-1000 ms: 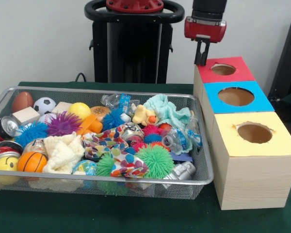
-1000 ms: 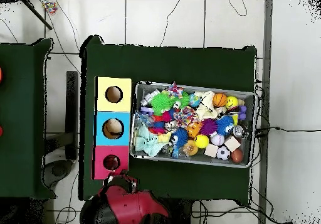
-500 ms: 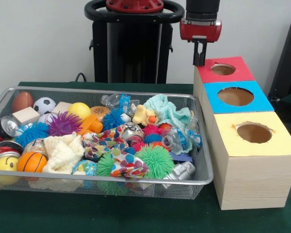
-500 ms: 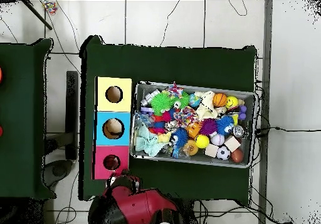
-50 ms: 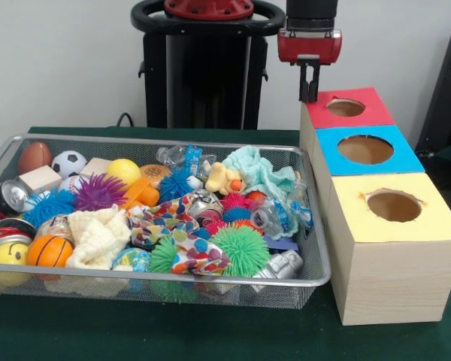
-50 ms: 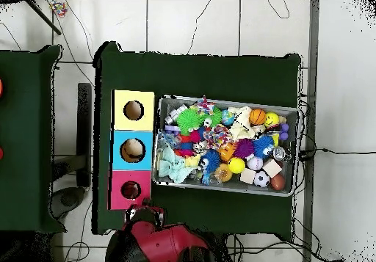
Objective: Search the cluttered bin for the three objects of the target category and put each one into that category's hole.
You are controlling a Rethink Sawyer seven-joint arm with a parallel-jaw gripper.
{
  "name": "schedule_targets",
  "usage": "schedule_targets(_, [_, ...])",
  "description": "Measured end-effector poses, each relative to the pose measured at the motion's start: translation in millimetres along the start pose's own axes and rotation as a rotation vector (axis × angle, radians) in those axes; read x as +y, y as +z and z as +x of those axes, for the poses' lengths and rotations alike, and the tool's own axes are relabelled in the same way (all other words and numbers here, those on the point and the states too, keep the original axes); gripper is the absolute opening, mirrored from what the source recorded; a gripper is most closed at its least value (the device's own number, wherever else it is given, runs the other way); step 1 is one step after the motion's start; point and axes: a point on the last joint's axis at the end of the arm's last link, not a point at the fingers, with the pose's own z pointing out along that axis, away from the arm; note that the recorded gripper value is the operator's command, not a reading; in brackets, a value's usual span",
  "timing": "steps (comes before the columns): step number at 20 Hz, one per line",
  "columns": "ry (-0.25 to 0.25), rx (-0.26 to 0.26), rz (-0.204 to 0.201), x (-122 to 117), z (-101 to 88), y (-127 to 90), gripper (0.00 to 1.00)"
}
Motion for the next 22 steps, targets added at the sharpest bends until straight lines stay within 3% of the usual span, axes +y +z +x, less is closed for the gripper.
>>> schedule_targets(4, [0.018, 0.006, 0.002, -6.9, -0.4, -1.4, 0.00])
schedule_targets(10, [0.114, 0.082, 0.052, -45.5, 9.0, -27.2, 0.00])
schedule_targets(11, [0.142, 0.114, 0.067, -55.1, 14.2, -38.9, 0.00])
schedule_targets(16, [0.177, 0.158, 0.083, -69.8, 21.4, -55.3, 0.00])
schedule_targets(22, [0.134, 0.180, 0.086, -71.9, 30.2, -49.0, 0.00])
